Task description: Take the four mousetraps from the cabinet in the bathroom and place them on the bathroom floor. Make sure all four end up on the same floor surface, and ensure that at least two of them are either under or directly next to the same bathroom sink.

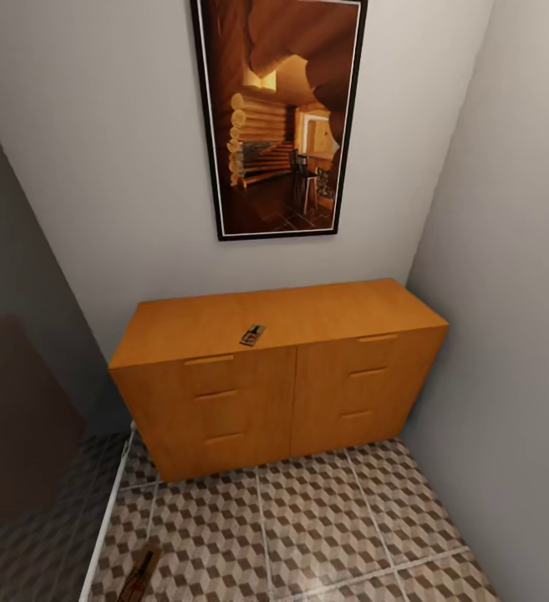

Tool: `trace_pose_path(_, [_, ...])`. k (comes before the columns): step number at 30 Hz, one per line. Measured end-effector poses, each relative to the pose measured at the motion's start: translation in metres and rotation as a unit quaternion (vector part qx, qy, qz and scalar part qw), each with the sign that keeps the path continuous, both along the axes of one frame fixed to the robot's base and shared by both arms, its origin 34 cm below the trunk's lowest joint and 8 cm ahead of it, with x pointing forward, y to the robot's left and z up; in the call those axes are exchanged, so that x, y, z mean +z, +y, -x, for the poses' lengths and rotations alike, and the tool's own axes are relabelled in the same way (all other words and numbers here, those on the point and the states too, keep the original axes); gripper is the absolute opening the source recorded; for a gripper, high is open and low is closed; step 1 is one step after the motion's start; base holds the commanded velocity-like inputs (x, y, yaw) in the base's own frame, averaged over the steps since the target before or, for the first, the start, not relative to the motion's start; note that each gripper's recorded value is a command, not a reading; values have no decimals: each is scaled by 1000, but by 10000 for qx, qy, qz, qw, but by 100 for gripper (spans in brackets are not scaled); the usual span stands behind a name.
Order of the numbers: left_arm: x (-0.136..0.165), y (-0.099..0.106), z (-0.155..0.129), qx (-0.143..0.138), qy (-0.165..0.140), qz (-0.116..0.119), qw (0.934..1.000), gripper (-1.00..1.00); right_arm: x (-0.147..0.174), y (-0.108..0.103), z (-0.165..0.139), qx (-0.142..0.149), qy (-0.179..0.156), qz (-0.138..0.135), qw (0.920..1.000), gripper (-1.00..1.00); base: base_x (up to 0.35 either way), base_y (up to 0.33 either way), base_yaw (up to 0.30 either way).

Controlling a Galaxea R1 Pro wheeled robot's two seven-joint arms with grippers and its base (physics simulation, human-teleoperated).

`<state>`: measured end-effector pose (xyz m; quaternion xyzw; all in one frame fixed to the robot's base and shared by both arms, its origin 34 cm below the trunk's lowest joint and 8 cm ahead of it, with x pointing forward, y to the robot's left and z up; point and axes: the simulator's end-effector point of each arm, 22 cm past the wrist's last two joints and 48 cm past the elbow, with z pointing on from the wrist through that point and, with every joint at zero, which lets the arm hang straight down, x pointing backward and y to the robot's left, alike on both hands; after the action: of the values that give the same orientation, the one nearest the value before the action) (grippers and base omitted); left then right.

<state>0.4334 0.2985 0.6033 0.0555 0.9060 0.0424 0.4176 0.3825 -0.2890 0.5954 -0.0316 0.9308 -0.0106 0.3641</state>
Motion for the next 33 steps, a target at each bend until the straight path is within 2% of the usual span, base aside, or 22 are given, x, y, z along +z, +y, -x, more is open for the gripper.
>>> trace_pose_path(12, [0,0,0,1,11,3,10000,-100,0,0,0,3,3,0,10000,100,11,3,268])
trace_pose_path(33, [0,0,0,1,11,3,10000,-100,0,0,1,7,4,0,10000,100,13,0,46])
